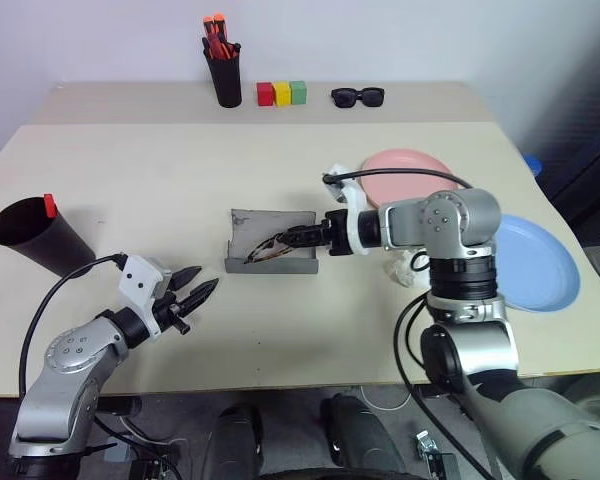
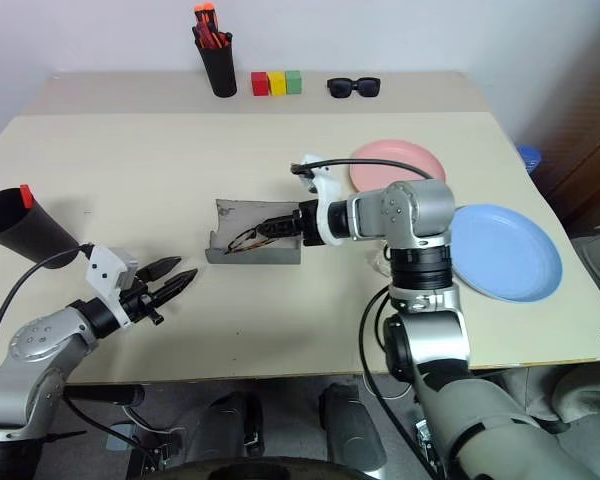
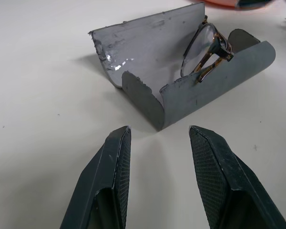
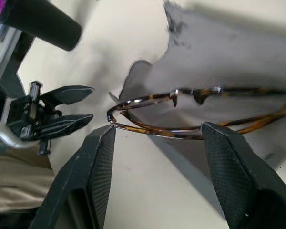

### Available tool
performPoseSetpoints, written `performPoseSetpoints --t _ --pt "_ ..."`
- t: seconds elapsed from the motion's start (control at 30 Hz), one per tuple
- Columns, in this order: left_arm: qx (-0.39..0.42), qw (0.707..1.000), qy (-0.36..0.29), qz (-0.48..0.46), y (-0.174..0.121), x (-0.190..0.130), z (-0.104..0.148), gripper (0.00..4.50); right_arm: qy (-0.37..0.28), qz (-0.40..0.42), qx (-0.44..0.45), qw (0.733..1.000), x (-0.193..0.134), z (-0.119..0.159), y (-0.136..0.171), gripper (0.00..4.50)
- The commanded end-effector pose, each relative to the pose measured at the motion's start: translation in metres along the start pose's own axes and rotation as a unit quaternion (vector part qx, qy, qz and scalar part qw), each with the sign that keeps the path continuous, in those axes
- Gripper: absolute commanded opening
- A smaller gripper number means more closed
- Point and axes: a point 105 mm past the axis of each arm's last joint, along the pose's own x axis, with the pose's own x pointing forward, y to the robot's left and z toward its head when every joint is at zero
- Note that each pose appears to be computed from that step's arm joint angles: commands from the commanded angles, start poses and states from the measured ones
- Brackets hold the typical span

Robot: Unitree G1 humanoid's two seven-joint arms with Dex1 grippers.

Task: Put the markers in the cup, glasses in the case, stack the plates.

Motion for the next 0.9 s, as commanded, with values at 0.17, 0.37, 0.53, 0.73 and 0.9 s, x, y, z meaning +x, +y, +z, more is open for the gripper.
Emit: performPoseSetpoints --t 0.17,0.37,0.53,0.73,0.9 --pt "0.006 1.000 -0.009 -0.003 -0.003 -0.002 0.006 1.95 -0.017 -0.060 0.048 0.997 0.009 -0.005 -0.012 2.87" --pt "0.006 1.000 -0.010 -0.004 -0.004 0.000 0.006 1.95 -0.016 -0.079 0.101 0.992 0.018 -0.011 -0.016 2.87" --pt "0.006 1.000 -0.012 -0.006 -0.005 0.001 0.006 1.95 -0.018 -0.089 0.127 0.988 0.023 -0.010 -0.015 2.87" --pt "0.006 1.000 -0.012 -0.004 -0.004 0.001 0.006 1.95 -0.014 -0.113 0.136 0.984 0.025 -0.008 -0.017 2.64" --pt "0.006 1.000 -0.011 -0.001 -0.004 0.000 0.005 1.95 -0.011 -0.114 0.134 0.984 0.027 -0.007 -0.013 0.54"
